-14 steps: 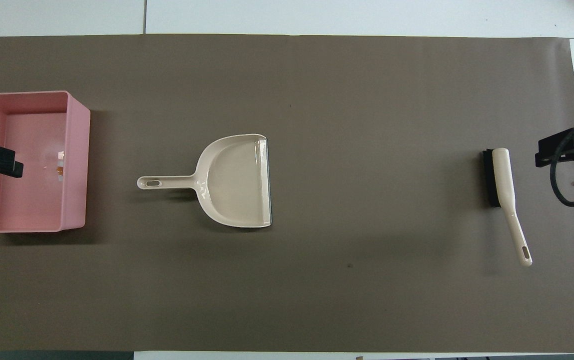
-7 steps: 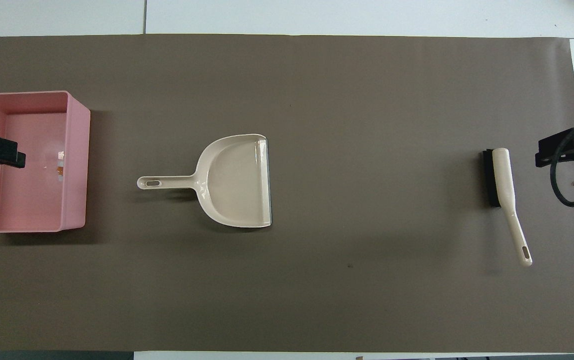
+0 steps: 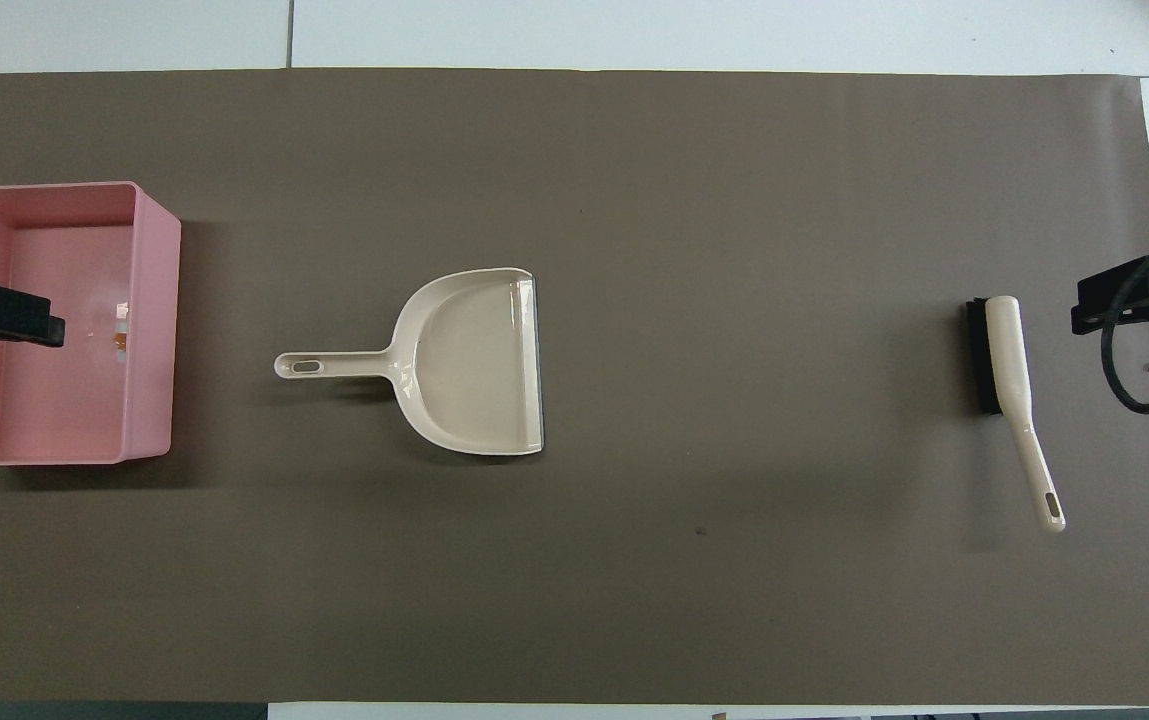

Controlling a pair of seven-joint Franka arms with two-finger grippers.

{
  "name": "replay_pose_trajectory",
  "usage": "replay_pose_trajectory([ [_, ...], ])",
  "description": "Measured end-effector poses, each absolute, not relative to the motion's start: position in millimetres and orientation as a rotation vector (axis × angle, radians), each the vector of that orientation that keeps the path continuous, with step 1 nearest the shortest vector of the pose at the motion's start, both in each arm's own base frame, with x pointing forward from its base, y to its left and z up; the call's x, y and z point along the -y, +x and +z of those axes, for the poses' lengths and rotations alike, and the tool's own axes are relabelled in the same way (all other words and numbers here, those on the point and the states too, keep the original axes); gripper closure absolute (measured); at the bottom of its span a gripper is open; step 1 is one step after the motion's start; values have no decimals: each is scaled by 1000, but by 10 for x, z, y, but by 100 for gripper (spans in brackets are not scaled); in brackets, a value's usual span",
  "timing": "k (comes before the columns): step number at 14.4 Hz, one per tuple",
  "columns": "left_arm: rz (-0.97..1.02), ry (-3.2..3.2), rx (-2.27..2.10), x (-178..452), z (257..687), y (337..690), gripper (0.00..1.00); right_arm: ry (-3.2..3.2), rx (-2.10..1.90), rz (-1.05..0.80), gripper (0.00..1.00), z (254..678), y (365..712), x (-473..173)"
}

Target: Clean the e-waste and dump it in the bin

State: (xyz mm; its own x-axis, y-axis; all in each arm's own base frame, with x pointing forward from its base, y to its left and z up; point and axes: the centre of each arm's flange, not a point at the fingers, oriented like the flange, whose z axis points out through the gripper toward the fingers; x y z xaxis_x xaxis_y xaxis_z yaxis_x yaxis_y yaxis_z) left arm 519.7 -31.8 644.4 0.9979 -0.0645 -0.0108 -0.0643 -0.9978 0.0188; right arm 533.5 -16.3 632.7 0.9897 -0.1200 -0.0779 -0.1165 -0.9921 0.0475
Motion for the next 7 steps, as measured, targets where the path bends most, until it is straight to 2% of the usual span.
replay_pose_trajectory([
  [7,-5,3119,156,319,6452,5197,0,3091,184,-125,0,6327,5335,163],
])
